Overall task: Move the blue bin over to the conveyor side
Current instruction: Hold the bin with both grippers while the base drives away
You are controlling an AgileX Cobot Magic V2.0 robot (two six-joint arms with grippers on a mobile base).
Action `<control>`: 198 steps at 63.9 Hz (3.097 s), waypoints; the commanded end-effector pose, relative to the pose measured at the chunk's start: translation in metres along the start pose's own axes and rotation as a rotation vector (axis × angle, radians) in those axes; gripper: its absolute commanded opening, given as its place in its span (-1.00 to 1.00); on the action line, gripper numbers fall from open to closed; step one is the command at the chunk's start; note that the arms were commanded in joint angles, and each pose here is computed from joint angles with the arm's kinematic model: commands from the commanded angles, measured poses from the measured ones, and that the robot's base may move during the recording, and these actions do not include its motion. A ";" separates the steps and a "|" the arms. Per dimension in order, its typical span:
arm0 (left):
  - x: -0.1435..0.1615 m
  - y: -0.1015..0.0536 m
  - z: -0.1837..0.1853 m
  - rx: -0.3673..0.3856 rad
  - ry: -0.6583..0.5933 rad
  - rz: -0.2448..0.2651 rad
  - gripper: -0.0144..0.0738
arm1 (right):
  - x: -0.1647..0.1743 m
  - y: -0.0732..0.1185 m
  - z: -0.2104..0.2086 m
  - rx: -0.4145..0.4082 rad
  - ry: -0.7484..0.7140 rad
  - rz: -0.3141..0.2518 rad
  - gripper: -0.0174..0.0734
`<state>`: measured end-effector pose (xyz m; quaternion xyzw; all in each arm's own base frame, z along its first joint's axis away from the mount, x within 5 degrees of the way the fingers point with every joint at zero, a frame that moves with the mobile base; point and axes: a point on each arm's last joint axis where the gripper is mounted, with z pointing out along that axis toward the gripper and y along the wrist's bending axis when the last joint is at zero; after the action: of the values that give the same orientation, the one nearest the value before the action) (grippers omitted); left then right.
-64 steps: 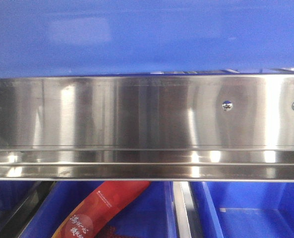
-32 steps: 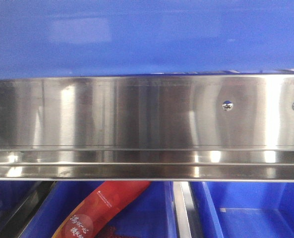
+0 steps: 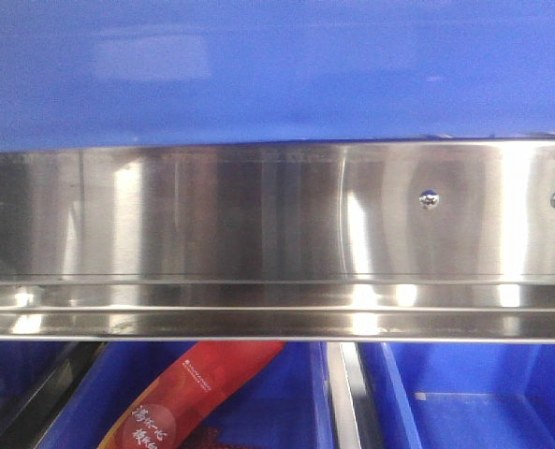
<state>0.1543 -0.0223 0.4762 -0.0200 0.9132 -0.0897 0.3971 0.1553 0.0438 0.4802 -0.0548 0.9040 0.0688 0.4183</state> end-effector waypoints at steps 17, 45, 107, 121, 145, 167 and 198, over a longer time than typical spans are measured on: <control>-0.006 0.000 -0.011 0.000 -0.109 0.031 -0.71 | -0.010 -0.005 -0.012 0.040 -0.138 -0.025 -0.81; -0.006 0.000 -0.011 0.000 -0.109 0.031 -0.71 | -0.010 -0.005 -0.012 0.039 -0.145 -0.025 -0.81; -0.006 0.000 -0.011 0.000 -0.109 0.031 -0.71 | -0.010 -0.005 -0.012 0.039 -0.145 -0.025 -0.81; -0.006 0.000 -0.011 0.000 -0.109 0.031 -0.71 | -0.010 -0.005 -0.012 0.039 -0.145 -0.025 -0.81; -0.006 0.000 -0.011 0.000 -0.109 0.031 -0.71 | -0.010 -0.005 -0.012 0.039 -0.145 -0.025 -0.81; -0.006 0.000 -0.011 0.000 -0.109 0.031 -0.71 | -0.010 -0.005 -0.012 0.039 -0.145 -0.025 -0.81; -0.006 0.000 -0.011 0.000 -0.109 0.031 -0.71 | -0.010 -0.005 -0.012 0.039 -0.145 -0.025 -0.81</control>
<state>0.1539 -0.0219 0.4761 -0.0203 0.9131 -0.0879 0.3975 0.1558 0.0442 0.4809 -0.0550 0.9019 0.0710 0.4225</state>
